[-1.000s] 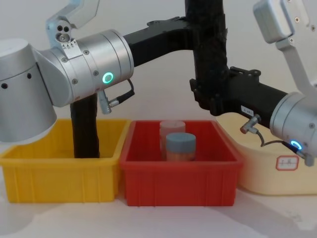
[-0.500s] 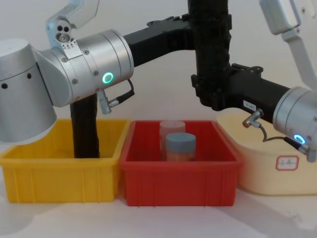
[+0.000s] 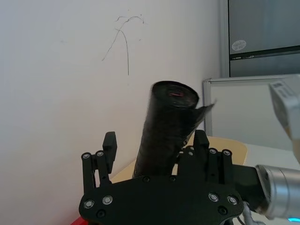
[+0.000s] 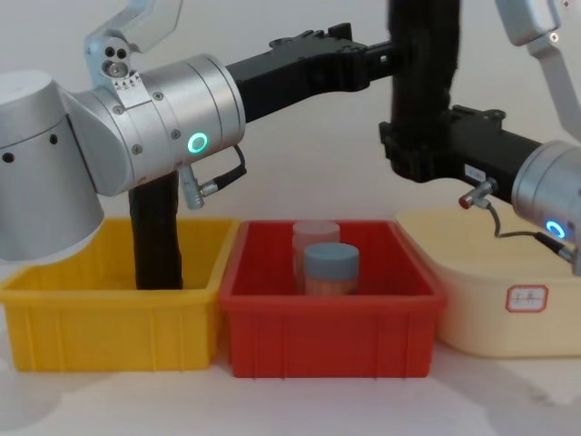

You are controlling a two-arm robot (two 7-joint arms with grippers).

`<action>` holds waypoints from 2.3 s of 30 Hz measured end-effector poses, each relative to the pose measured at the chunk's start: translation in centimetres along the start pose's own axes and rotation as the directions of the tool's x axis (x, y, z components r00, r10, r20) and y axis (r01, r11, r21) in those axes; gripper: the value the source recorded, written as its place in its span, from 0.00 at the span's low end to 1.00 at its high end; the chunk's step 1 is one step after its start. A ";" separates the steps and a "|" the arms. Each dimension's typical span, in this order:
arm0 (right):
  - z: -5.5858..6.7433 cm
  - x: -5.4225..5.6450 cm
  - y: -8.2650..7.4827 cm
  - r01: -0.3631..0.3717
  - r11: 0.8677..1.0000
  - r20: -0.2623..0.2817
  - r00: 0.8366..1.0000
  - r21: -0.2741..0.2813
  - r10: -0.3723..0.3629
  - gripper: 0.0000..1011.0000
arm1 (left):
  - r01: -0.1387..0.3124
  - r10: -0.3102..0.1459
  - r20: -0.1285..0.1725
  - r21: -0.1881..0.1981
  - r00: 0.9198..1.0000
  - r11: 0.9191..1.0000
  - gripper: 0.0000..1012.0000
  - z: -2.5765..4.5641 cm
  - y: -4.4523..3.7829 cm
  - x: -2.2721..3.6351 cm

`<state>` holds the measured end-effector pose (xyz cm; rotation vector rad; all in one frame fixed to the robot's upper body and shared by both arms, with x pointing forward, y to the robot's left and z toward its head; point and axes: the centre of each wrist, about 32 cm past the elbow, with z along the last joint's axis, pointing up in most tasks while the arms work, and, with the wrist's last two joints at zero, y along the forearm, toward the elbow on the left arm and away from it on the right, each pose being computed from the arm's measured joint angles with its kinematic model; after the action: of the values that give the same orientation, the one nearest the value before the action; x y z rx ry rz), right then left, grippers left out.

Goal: Pick up the garbage bag with the one hand and transfer it to the other hand.

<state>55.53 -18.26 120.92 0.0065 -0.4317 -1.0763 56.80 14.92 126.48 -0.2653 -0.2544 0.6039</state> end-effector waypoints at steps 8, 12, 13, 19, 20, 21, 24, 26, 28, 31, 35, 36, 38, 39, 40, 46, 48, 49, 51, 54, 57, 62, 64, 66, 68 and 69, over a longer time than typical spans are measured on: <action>-0.1 1.6 0.9 0.098 0.994 -0.006 0.995 -0.045 -0.099 0.49 | 0.000 0.000 0.000 0.000 1.000 1.000 0.99 0.00 0.00 0.00; -0.2 2.5 1.3 0.146 0.987 -0.004 0.989 -0.067 -0.147 0.49 | 0.000 0.000 0.000 0.000 1.000 1.000 0.99 0.00 0.00 0.00; -0.2 2.6 1.3 0.155 0.985 -0.003 0.988 -0.074 -0.155 0.49 | 0.000 0.000 0.000 0.000 1.000 1.000 0.99 0.00 0.00 0.00; -0.3 3.7 1.9 0.222 0.969 0.012 0.975 -0.113 -0.222 0.49 | 0.000 0.000 0.000 0.000 1.000 1.000 0.99 0.00 0.00 0.00; -0.3 3.8 1.9 0.230 0.966 0.016 0.973 -0.118 -0.230 0.49 | 0.000 0.000 0.000 0.000 1.000 1.000 0.99 0.00 0.00 0.00; -0.4 4.1 2.1 0.250 0.959 0.023 0.968 -0.132 -0.249 0.49 | 0.000 0.000 0.000 0.000 1.000 1.000 0.99 0.00 0.00 0.00; -0.5 4.6 2.4 0.289 0.945 0.044 0.957 -0.155 -0.285 0.49 | 0.000 0.000 0.000 0.000 1.000 1.000 0.99 0.00 0.00 0.00; -0.6 4.8 2.5 0.306 0.938 0.057 0.952 -0.165 -0.301 0.49 | 0.000 0.000 0.000 0.000 1.000 1.000 0.99 0.00 0.00 0.00; -0.7 5.2 2.7 0.335 0.925 0.080 0.942 -0.182 -0.325 0.49 | 0.000 0.000 0.000 0.000 1.000 1.000 0.99 0.00 0.00 0.00; -1.0 5.7 2.8 0.367 0.909 0.113 0.930 -0.200 -0.351 0.49 | 0.000 0.000 0.000 0.000 1.000 1.000 0.99 0.00 0.00 0.00; -1.3 6.5 2.8 0.402 0.889 0.157 0.914 -0.219 -0.375 0.49 | 0.000 0.000 0.000 0.000 1.000 1.000 0.99 0.00 0.00 0.00; -1.5 6.8 2.7 0.413 0.882 0.172 0.908 -0.226 -0.381 0.49 | 0.000 0.000 0.000 0.000 1.000 1.000 0.99 0.00 0.00 0.00; -1.7 7.1 2.6 0.424 0.875 0.189 0.902 -0.234 -0.387 0.49 | 0.000 0.000 0.000 0.000 1.000 1.000 0.99 0.00 0.00 0.00; -1.8 7.2 2.5 0.429 0.872 0.196 0.900 -0.238 -0.389 0.49 | 0.000 0.000 0.000 0.000 1.000 1.000 0.99 0.00 0.00 0.00; -1.9 7.5 2.4 0.437 0.866 0.210 0.895 -0.244 -0.393 0.49 | 0.000 0.000 0.000 0.000 1.000 1.000 0.99 0.00 0.00 0.00; -2.2 8.4 1.8 0.462 0.849 0.254 0.880 -0.258 -0.402 0.53 | 0.000 0.000 0.000 0.000 1.000 1.000 0.99 0.00 0.00 0.00; -2.4 8.6 1.6 0.471 0.842 0.273 0.873 -0.263 -0.404 0.61 | 0.000 0.000 0.000 0.000 1.000 1.000 0.99 0.00 0.00 0.00; -2.5 8.8 1.4 0.476 0.838 0.283 0.869 -0.265 -0.405 0.64 | 0.000 0.000 0.000 0.000 1.000 1.000 0.99 0.00 0.00 0.00; -2.5 8.9 1.3 0.481 0.835 0.293 0.866 -0.266 -0.406 0.67 | 0.000 0.000 0.000 0.000 1.000 1.000 0.99 0.00 0.00 0.00; -2.5 9.0 1.0 0.490 0.830 0.310 0.859 -0.268 -0.407 0.79 | 0.000 0.000 0.000 0.000 1.000 1.000 0.99 0.00 0.00 0.00; -2.4 9.1 0.9 0.495 0.826 0.320 0.855 -0.269 -0.408 0.86 | 0.000 0.000 0.000 0.000 1.000 1.000 0.99 0.00 0.00 0.00; -2.4 9.3 0.7 0.500 0.822 0.332 0.851 -0.271 -0.408 0.99 | 0.000 0.000 0.000 0.000 1.000 1.000 0.99 0.00 0.00 0.00; -2.4 9.3 0.7 0.501 0.822 0.335 0.849 -0.270 -0.407 0.99 | 0.000 0.000 0.000 0.000 1.000 1.000 0.99 0.00 0.00 0.00; -2.3 9.3 0.7 0.502 0.822 0.342 0.847 -0.269 -0.406 0.99 | 0.000 0.000 0.000 0.000 1.000 1.000 0.99 0.00 0.00 0.00; -2.3 9.3 0.7 0.503 0.822 0.348 0.846 -0.267 -0.404 0.99 | 0.000 0.000 0.000 0.000 1.000 1.000 0.99 0.00 0.00 0.00; -2.4 9.3 0.7 0.503 0.823 0.355 0.844 -0.264 -0.402 0.99 | 0.000 0.000 0.000 0.000 1.000 1.000 0.99 0.00 0.00 0.00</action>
<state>60.64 -26.34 122.05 -0.3852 -0.5066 -1.6362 56.81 14.92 126.48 -0.2653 -0.2545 0.6040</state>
